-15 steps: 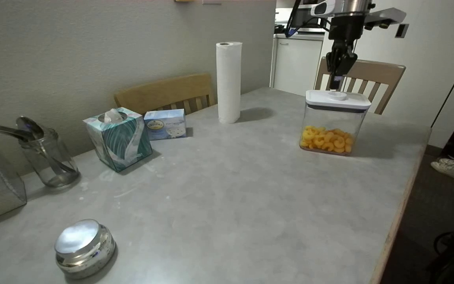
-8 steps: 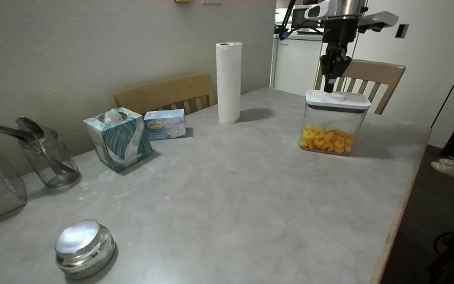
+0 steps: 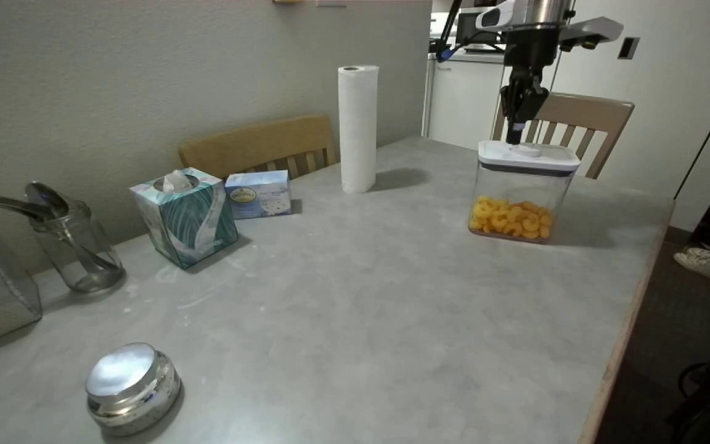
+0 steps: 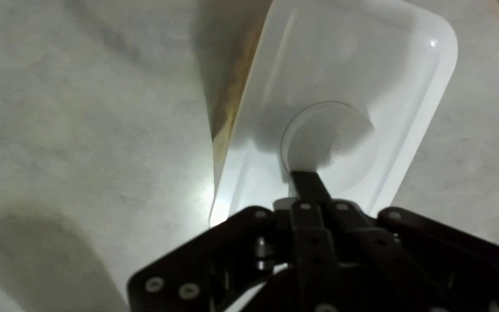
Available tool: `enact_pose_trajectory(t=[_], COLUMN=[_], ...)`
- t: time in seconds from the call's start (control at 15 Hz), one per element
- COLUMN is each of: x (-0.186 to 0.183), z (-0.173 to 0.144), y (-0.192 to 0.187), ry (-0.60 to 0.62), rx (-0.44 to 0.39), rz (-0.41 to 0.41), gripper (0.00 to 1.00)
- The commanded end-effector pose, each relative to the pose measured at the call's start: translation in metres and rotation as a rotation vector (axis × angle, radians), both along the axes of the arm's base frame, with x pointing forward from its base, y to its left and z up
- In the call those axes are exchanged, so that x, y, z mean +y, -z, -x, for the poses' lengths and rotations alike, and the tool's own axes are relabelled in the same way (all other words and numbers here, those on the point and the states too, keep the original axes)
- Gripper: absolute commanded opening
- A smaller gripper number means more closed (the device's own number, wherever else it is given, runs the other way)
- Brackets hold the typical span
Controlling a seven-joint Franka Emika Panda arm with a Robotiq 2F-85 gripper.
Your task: Place the lid on the container then push the button
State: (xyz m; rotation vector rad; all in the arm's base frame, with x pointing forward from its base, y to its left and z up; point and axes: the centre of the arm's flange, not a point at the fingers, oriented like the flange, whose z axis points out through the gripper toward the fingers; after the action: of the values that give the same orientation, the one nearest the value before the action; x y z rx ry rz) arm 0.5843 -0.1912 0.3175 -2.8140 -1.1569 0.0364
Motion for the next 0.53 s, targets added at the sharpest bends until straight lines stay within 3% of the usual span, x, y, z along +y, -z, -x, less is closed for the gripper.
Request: enact_pose_trajectory(t=[0.0, 0.27, 0.47], x=[-0.001, -0.009, -0.017], z=[0.003, -0.003, -0.004], y=[0.002, 0.055, 0.072], ry=[0.013, 0.008, 0.013], rx=[0.011, 0.052, 0.056], rz=[-0.026, -0.087, -0.131], gripper=[0.00, 0.00, 0.00])
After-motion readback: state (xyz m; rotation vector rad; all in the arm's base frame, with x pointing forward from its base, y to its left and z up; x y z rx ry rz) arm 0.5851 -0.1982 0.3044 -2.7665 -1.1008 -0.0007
